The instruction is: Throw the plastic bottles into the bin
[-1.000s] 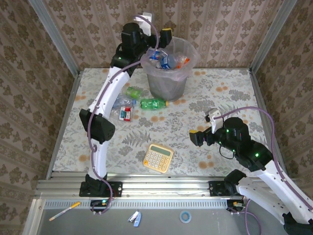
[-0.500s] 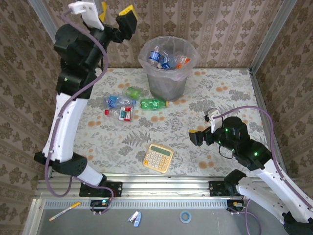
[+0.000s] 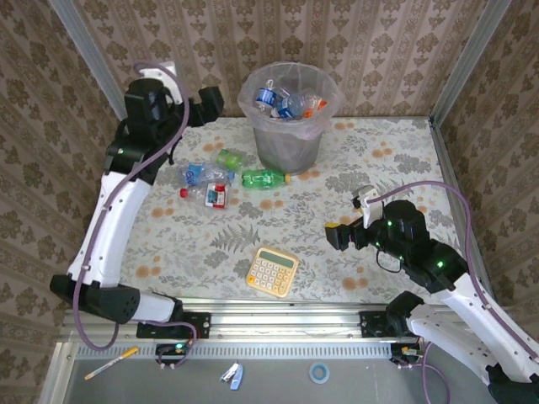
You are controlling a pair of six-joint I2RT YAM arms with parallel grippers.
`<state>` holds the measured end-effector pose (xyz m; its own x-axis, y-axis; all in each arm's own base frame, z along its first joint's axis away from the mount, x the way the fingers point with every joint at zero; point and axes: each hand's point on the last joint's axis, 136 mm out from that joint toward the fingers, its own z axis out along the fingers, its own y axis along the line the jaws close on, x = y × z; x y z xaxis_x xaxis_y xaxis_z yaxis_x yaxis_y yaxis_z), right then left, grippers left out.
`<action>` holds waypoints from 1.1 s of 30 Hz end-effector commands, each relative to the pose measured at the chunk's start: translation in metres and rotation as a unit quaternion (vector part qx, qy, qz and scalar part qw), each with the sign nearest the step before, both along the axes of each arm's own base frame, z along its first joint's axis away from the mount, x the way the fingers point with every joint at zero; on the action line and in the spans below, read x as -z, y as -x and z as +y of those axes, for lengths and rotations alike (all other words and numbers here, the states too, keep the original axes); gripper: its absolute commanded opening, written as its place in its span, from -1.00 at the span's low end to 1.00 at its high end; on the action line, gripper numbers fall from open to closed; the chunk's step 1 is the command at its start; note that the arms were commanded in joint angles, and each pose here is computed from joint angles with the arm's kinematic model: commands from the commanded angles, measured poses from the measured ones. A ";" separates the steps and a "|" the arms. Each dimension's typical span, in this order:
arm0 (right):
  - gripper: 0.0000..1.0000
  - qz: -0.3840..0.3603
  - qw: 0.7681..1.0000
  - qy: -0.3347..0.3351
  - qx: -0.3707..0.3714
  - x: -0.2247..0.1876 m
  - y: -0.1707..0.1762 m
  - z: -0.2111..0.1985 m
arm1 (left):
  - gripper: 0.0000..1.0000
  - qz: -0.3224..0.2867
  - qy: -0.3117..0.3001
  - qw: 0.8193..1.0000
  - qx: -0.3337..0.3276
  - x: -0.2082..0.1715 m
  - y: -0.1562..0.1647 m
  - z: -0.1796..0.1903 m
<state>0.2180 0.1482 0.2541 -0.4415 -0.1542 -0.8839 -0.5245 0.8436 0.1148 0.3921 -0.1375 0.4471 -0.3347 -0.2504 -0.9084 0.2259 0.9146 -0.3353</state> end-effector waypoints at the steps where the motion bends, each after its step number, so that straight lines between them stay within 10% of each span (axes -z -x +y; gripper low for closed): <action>1: 1.00 -0.002 1.000 -0.019 -0.007 -0.005 0.000 0.005 | 1.00 0.059 0.055 0.996 -0.037 0.031 0.015 0.026; 20: 1.00 0.010 1.000 -0.024 -0.007 0.001 -0.001 0.008 | 0.96 0.303 0.160 0.934 -0.103 0.276 0.027 0.058; 33: 1.00 0.009 1.000 -0.019 -0.006 0.003 0.003 0.004 | 0.90 0.361 0.159 0.905 -0.156 0.355 0.014 0.066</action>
